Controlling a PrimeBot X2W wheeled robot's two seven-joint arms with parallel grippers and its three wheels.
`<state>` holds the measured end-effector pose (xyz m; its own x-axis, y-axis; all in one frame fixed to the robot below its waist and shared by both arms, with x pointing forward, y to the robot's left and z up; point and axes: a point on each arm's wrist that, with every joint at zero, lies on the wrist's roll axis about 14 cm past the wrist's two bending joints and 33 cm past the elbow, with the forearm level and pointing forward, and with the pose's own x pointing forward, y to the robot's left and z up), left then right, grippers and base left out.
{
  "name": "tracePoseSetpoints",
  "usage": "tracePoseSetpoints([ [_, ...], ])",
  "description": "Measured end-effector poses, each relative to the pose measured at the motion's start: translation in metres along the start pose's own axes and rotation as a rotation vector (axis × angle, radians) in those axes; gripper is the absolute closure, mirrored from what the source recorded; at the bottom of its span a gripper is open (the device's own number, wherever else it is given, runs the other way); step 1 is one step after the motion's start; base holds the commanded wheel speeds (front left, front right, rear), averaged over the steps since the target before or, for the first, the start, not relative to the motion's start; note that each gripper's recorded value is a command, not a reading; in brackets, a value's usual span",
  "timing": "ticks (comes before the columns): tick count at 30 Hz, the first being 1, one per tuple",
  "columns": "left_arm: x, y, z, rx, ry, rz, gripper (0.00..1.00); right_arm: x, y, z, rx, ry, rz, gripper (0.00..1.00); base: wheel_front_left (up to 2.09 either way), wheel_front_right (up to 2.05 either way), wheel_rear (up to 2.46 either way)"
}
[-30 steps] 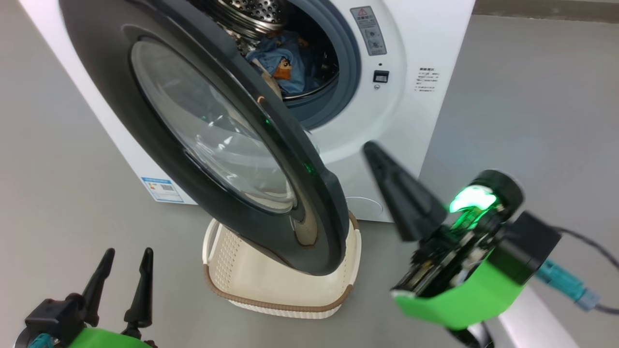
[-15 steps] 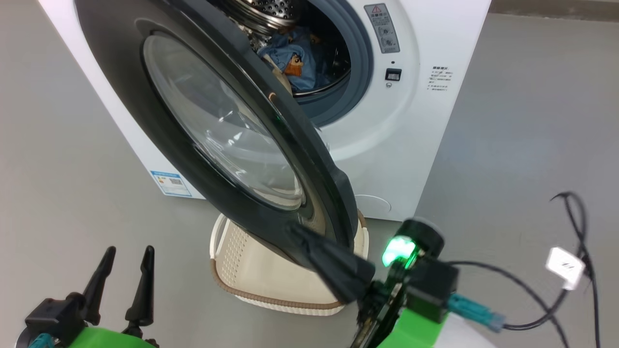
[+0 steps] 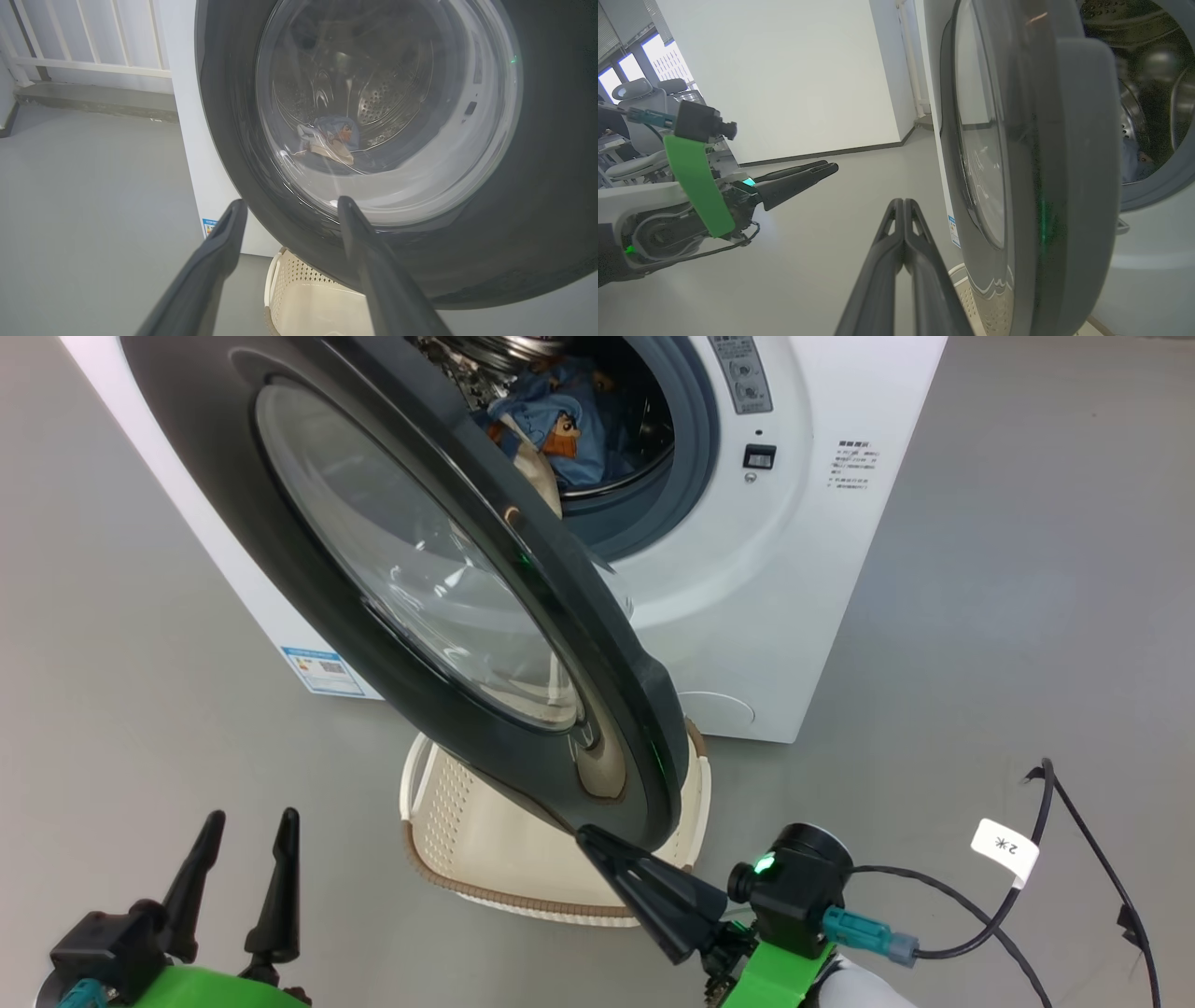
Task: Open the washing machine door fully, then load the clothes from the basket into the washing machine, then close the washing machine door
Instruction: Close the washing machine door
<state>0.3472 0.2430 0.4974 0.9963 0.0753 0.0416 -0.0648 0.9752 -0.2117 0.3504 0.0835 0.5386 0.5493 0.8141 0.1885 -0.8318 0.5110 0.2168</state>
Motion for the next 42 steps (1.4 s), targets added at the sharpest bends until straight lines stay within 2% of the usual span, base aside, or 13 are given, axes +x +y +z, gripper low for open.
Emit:
tracePoseSetpoints([
  [8, 0.004, -0.002, -0.005, -0.008, 0.012, 0.001, 0.0, -0.004, -0.024, -0.019, 0.014, 0.053, -0.07, 1.0, 0.0, 0.0, 0.0],
  [24, 0.016, -0.005, -0.009, -0.012, 0.019, -0.004, 0.0, 0.005, -0.064, -0.014, 0.026, 0.023, -0.173, 1.0, 0.0, 0.0, 0.0],
  [42, 0.043, -0.019, -0.019, -0.025, 0.032, -0.032, 0.0, 0.025, -0.135, 0.008, -0.068, -0.037, -0.269, 1.0, 0.0, 0.0, 0.0],
])
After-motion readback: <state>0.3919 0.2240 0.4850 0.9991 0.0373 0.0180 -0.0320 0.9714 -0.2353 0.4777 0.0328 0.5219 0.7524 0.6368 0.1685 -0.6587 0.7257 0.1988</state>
